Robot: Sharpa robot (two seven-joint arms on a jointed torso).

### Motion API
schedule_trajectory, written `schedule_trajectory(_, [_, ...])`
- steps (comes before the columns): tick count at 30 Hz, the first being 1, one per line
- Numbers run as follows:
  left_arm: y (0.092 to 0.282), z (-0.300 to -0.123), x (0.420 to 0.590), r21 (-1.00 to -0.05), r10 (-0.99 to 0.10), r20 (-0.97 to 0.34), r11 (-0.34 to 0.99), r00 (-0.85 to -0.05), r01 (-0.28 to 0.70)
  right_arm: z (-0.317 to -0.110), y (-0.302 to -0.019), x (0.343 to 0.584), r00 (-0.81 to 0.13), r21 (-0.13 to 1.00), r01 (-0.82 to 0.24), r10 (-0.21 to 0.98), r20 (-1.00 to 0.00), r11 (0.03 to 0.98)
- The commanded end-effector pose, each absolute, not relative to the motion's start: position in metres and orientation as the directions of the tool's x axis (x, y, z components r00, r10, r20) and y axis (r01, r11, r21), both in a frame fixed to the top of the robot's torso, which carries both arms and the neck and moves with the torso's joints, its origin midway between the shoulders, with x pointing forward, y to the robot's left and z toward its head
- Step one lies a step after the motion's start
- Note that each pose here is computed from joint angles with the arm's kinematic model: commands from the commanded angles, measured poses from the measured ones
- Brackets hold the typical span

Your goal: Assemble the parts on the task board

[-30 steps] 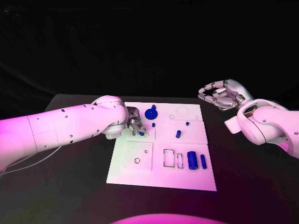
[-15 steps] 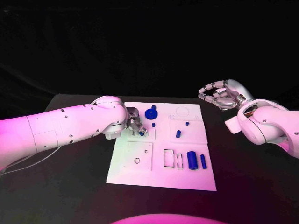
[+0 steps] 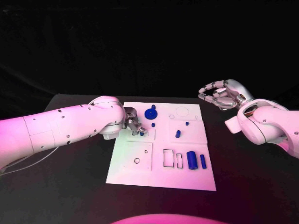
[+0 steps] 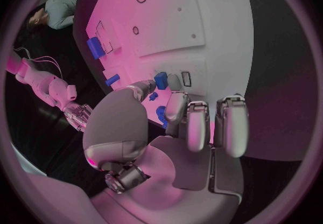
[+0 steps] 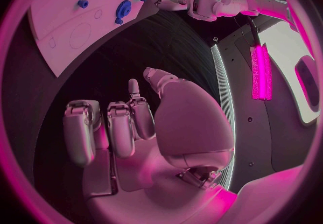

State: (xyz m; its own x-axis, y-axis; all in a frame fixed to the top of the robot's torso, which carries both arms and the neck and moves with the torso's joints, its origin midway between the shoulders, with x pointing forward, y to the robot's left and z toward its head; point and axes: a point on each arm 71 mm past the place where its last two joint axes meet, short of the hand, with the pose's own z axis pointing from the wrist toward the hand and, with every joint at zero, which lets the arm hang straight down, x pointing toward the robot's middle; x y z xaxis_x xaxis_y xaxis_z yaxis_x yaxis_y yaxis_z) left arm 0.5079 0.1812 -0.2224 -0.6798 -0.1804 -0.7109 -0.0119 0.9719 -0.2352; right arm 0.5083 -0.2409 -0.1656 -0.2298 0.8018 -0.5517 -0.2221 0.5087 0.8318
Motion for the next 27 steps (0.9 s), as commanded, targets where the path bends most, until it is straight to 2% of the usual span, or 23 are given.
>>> schedule_trajectory(1, [0.179,-0.222,0.506,-0.265,-0.210,-0.698,0.964,-0.685,-0.025,-0.165,-0.241,0.508,-0.230,0.829,-0.233,0.800,-0.555,0.508])
schedule_trajectory(11, [0.181,-0.210,0.506,-0.350,-0.295,-0.681,0.935,-0.670,-0.055,-0.166,-0.244,0.510,-0.222,0.827,-0.230,0.800,-0.558,0.513])
schedule_trajectory(19, [0.193,-0.187,0.512,-0.433,-0.384,-0.681,0.898,-0.624,-0.081,-0.166,-0.248,0.512,-0.209,0.824,-0.227,0.801,-0.561,0.519])
schedule_trajectory(27, [0.201,-0.179,0.515,-0.523,-0.467,-0.644,0.847,-0.606,-0.097,-0.166,-0.251,0.513,-0.203,0.825,-0.224,0.803,-0.560,0.518])
